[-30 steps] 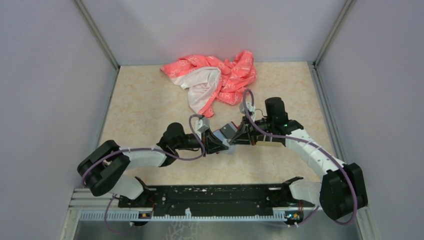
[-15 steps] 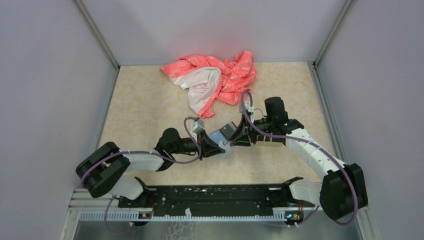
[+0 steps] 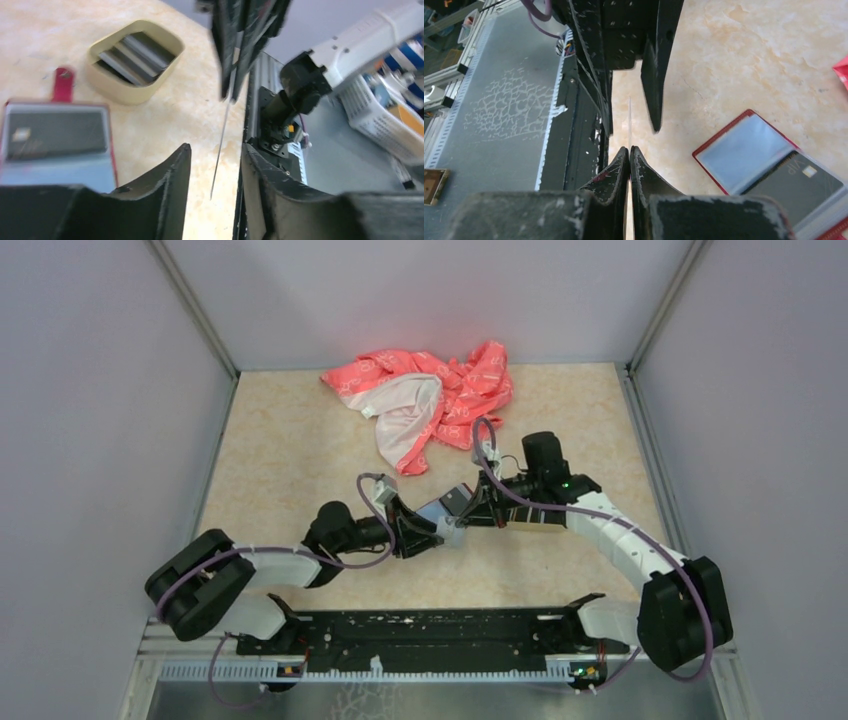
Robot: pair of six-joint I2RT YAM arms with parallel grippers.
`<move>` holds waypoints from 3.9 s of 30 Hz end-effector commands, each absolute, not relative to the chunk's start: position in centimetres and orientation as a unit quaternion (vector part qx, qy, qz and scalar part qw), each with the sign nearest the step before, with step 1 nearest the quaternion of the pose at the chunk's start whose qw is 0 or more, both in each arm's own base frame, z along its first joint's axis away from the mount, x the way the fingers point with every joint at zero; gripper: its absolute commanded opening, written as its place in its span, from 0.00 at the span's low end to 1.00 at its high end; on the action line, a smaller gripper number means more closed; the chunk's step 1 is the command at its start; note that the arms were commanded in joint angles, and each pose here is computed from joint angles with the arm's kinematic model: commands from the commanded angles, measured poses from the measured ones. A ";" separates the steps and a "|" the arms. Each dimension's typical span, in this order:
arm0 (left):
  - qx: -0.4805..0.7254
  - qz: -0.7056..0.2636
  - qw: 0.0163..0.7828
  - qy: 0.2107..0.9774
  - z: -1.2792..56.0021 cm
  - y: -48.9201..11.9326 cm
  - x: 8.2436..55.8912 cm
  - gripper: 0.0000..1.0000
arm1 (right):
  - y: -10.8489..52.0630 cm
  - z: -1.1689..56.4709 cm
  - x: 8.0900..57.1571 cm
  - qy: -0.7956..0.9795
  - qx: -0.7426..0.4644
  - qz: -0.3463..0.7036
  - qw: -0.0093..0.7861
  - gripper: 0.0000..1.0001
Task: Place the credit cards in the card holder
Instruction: Insert the credit card into the card holder.
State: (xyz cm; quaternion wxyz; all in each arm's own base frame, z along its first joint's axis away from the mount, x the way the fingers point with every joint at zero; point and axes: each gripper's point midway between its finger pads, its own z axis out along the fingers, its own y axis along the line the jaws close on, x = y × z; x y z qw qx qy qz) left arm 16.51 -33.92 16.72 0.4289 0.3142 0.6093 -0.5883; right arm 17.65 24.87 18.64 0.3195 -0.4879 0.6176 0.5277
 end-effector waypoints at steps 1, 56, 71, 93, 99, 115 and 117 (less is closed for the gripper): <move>0.171 -0.546 0.471 0.671 15.3 -30.1 19.5 0.55 | 24.3 20.2 21.1 0.639 -0.452 0.505 0.364 0.00; 0.139 -0.434 0.401 0.795 9.2 -29.4 22.8 0.39 | 24.0 11.8 31.7 0.822 -0.193 0.471 0.255 0.00; 0.060 -0.402 0.440 0.801 9.0 -26.3 25.1 0.84 | 23.3 7.7 33.6 0.894 -0.082 0.372 0.235 0.00; 0.115 -0.410 0.375 0.823 7.7 -30.2 26.3 0.33 | 23.1 8.9 34.1 0.917 -0.095 0.288 0.259 0.00; 0.119 -0.413 0.359 0.828 6.2 -31.2 26.9 0.31 | 23.1 9.5 34.0 0.916 -0.096 0.280 0.269 0.00; 0.090 -0.364 0.342 0.862 2.5 -29.1 26.4 0.13 | 23.9 7.4 32.9 0.923 -0.105 0.287 0.232 0.00; 0.089 -0.364 0.339 0.863 2.3 -29.1 26.3 0.12 | 24.0 7.2 32.6 0.924 -0.106 0.290 0.227 0.00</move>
